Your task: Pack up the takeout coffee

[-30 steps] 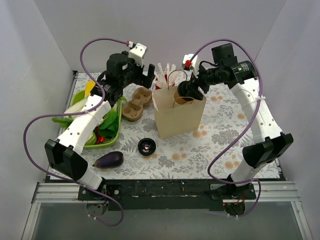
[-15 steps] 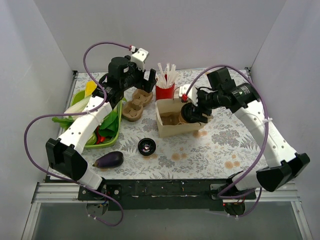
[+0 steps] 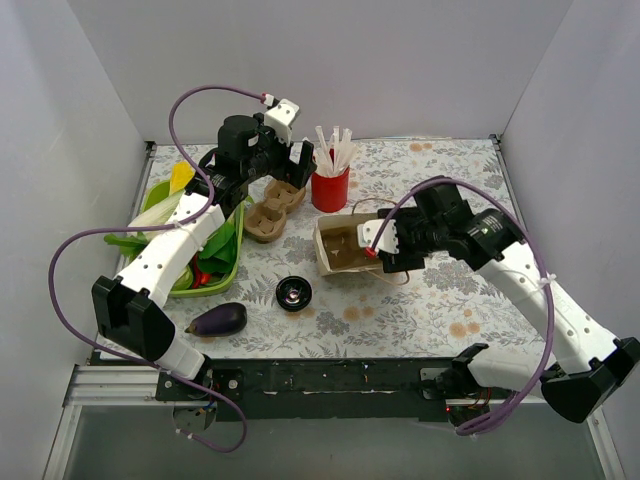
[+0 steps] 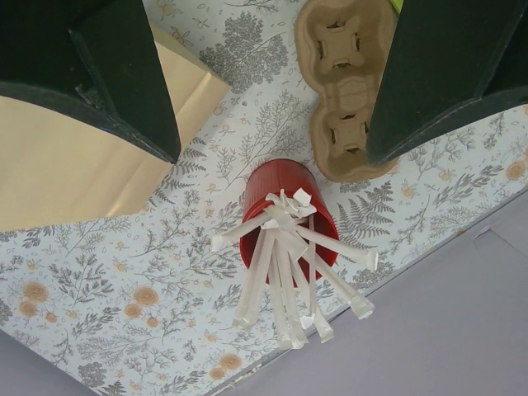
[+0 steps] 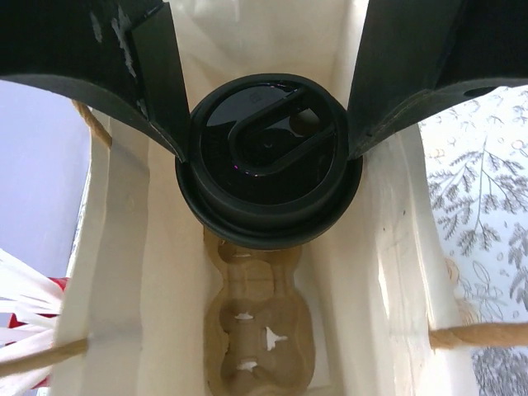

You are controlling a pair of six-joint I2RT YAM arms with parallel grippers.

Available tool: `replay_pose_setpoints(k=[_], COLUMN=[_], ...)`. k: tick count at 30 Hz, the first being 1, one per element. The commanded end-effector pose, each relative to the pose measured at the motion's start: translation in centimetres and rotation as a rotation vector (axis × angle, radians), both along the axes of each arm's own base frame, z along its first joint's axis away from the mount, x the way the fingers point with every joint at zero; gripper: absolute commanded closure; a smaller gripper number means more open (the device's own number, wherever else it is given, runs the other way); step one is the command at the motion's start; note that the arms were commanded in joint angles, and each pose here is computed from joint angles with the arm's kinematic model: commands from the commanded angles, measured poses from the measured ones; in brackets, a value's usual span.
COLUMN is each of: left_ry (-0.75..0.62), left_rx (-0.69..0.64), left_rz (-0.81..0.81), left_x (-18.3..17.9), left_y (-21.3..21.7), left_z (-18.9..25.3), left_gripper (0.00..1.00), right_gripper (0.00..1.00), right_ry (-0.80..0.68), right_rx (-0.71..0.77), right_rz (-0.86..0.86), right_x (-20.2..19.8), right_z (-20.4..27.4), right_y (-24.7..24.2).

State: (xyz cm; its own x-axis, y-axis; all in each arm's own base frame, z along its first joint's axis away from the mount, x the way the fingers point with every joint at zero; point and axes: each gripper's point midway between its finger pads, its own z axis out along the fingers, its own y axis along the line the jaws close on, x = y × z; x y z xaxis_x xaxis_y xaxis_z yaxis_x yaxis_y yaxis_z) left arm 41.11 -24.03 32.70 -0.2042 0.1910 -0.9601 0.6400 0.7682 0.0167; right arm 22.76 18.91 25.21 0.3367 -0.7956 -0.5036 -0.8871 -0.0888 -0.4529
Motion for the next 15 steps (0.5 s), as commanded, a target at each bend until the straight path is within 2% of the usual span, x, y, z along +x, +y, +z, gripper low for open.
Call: replay_pose_setpoints(k=[1, 7, 15], left_ry=[-0.023, -0.012, 0.006], left_rx=[-0.025, -0.017, -0.013], left_rz=[-0.012, -0.013, -0.018], left_x=[-0.7, -0.5, -0.5], left_y=[0.2, 0.2, 0.0], left_z=[1.3, 0.8, -0.2], left_gripper=[0.03, 0.03, 0.03], right_gripper=[0.99, 0.99, 0.99], right_ry=[-0.226, -0.332, -0.309], right_rx=[-0.040, -0.105, -0.178], right_rz=[0.076, 0.215, 0.298], right_x=[1.0, 0.2, -0.1], right_z=[1.2, 0.4, -1.7], right_y=[-0.2, -0.3, -0.4])
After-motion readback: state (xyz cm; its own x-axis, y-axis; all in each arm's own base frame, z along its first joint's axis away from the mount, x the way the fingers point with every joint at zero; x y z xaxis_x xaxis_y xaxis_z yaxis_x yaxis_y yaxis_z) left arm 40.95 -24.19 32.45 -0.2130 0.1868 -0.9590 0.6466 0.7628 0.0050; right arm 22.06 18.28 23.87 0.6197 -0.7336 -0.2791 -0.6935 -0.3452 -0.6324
